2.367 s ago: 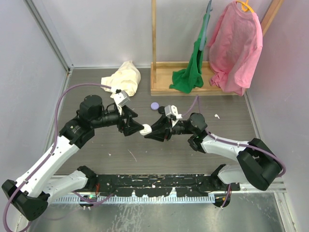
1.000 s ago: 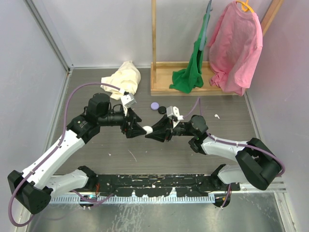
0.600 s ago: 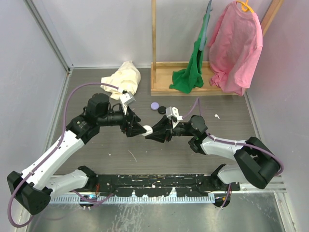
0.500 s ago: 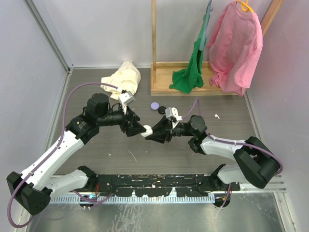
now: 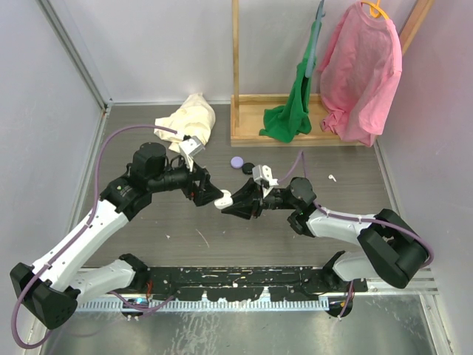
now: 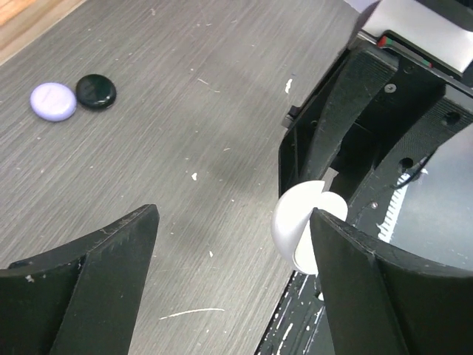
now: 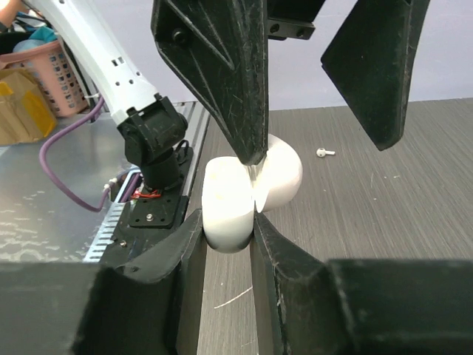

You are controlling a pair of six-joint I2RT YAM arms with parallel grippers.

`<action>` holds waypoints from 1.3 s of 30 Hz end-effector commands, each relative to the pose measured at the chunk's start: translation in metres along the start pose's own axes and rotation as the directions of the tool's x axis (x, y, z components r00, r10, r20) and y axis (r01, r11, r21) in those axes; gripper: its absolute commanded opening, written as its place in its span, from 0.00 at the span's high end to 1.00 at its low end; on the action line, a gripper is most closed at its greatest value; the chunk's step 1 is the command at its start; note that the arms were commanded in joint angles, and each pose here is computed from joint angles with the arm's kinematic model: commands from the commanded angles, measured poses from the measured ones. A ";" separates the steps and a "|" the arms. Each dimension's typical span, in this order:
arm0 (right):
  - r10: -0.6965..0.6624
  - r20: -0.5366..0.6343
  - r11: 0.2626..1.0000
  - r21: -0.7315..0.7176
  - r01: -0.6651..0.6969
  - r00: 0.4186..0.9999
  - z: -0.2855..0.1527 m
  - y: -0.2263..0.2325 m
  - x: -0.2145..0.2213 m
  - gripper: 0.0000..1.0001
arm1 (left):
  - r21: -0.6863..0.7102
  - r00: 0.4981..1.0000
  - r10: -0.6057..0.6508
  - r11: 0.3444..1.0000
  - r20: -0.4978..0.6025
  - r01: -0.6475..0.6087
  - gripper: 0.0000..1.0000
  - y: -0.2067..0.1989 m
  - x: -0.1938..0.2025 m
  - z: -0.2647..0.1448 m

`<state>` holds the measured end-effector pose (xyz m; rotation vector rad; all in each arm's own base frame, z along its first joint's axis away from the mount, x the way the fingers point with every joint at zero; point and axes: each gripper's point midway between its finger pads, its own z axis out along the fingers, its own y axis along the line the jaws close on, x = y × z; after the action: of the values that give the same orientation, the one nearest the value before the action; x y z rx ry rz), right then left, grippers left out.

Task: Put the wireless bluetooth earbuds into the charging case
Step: Open the charging case, then move the earbud to the center of the board.

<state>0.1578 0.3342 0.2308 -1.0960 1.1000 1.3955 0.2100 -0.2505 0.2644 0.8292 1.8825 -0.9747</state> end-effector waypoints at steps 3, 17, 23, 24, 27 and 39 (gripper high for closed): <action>-0.111 0.045 0.990 0.098 0.106 0.993 -0.002 -0.015 -0.017 0.99 | -0.127 0.995 0.041 0.991 0.092 -0.029 0.10 0.018 -0.026 -0.009; -0.182 -0.047 0.912 0.365 0.186 0.982 -0.033 -0.054 0.009 0.99 | -0.593 0.967 -0.201 0.764 0.156 0.255 0.02 0.127 -0.007 -0.041; -0.170 -0.051 0.891 0.418 0.176 0.984 -0.042 -0.061 0.021 0.99 | -0.702 0.919 -0.328 0.601 0.220 0.382 0.02 0.181 0.018 -0.065; -0.168 -0.047 0.889 0.425 0.172 0.985 -0.042 -0.062 0.021 0.99 | -0.719 0.912 -0.342 0.573 0.226 0.394 0.02 0.189 0.023 -0.070; -0.166 -0.031 0.878 0.451 0.162 0.986 -0.045 -0.065 0.023 0.99 | -0.753 0.887 -0.391 0.500 0.244 0.427 0.02 0.210 0.037 -0.081; -0.177 -0.025 0.835 0.526 0.163 0.984 -0.056 -0.076 0.026 0.99 | -0.783 0.635 -0.608 0.034 0.477 0.621 0.12 0.281 0.130 -0.146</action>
<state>0.2261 0.2929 0.1618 -0.8075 1.3374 0.9162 0.3398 0.0060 0.1306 -0.5829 2.3649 -0.1495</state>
